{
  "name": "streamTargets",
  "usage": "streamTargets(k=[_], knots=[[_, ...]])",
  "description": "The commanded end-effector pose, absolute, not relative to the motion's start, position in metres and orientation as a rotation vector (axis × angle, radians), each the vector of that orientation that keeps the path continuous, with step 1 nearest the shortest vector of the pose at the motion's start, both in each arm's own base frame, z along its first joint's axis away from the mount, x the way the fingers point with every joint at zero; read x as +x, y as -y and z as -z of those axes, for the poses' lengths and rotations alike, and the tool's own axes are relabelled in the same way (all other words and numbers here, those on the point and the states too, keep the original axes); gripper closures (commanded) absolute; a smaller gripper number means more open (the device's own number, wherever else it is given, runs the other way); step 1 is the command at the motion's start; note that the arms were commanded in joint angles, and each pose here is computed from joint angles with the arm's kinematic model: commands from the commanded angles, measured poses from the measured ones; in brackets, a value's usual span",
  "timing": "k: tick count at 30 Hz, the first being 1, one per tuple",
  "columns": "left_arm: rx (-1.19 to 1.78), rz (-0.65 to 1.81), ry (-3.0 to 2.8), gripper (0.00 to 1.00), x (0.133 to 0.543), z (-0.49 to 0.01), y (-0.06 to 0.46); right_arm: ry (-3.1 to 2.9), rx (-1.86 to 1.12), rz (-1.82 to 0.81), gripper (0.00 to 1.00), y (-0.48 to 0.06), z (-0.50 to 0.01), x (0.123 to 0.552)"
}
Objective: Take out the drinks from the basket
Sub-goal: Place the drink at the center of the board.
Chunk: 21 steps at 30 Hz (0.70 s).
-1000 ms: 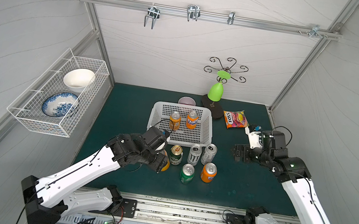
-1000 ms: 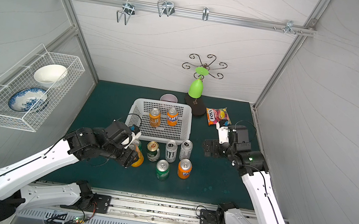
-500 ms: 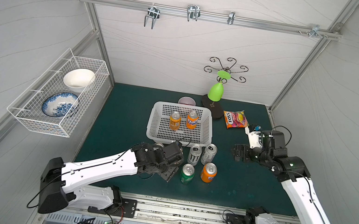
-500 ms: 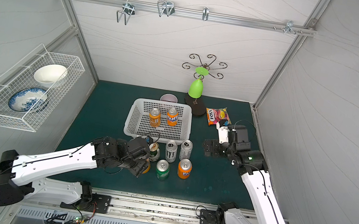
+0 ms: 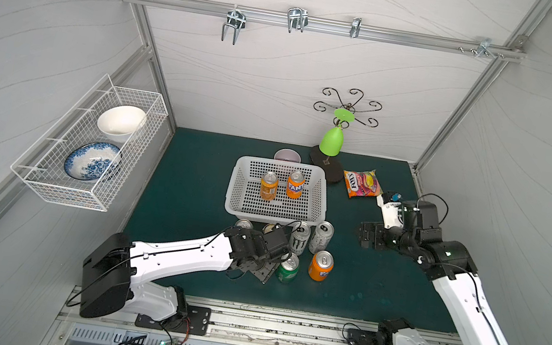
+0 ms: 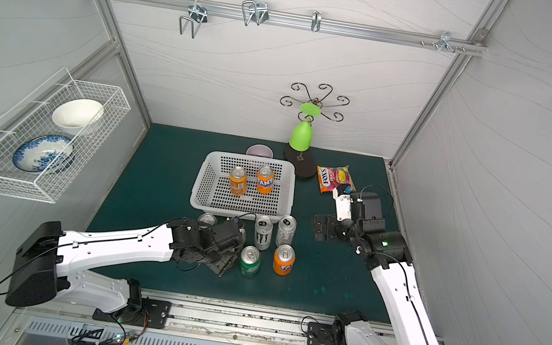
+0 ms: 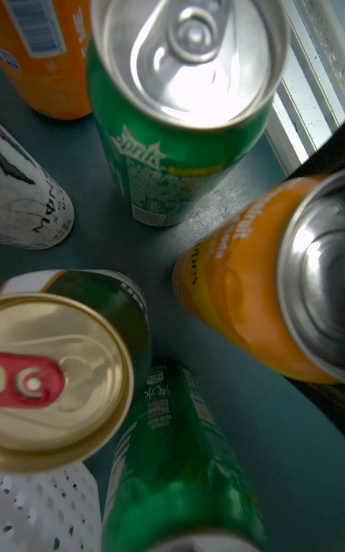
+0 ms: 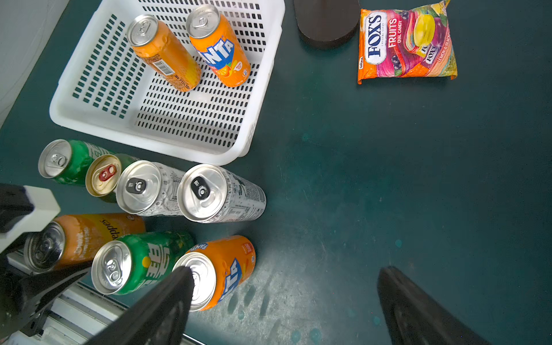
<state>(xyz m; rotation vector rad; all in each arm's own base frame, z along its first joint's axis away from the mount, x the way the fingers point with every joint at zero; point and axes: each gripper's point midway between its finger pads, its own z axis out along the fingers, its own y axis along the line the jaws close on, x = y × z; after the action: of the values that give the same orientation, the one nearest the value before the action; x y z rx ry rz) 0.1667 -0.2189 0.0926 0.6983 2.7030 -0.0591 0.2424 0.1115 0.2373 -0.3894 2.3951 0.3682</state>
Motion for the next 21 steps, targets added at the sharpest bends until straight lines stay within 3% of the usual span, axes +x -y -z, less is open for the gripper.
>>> streamTargets(k=[1, 14, 21], knots=[[0.642, 0.161, -2.632, 0.49, 0.178, -0.107, 0.24, -2.382, -0.398, -0.356, 0.01, -0.11, -0.242, 0.243], [0.641, 0.176, -2.667, 0.46, 0.173, -0.092, 0.242, -2.383, -0.397, -0.357, 0.01, -0.11, -0.241, 0.244], [0.639, 0.163, -2.674, 0.37, 0.172, -0.09, 0.238, -2.386, -0.4, -0.356, 0.01, -0.11, -0.24, 0.244]])
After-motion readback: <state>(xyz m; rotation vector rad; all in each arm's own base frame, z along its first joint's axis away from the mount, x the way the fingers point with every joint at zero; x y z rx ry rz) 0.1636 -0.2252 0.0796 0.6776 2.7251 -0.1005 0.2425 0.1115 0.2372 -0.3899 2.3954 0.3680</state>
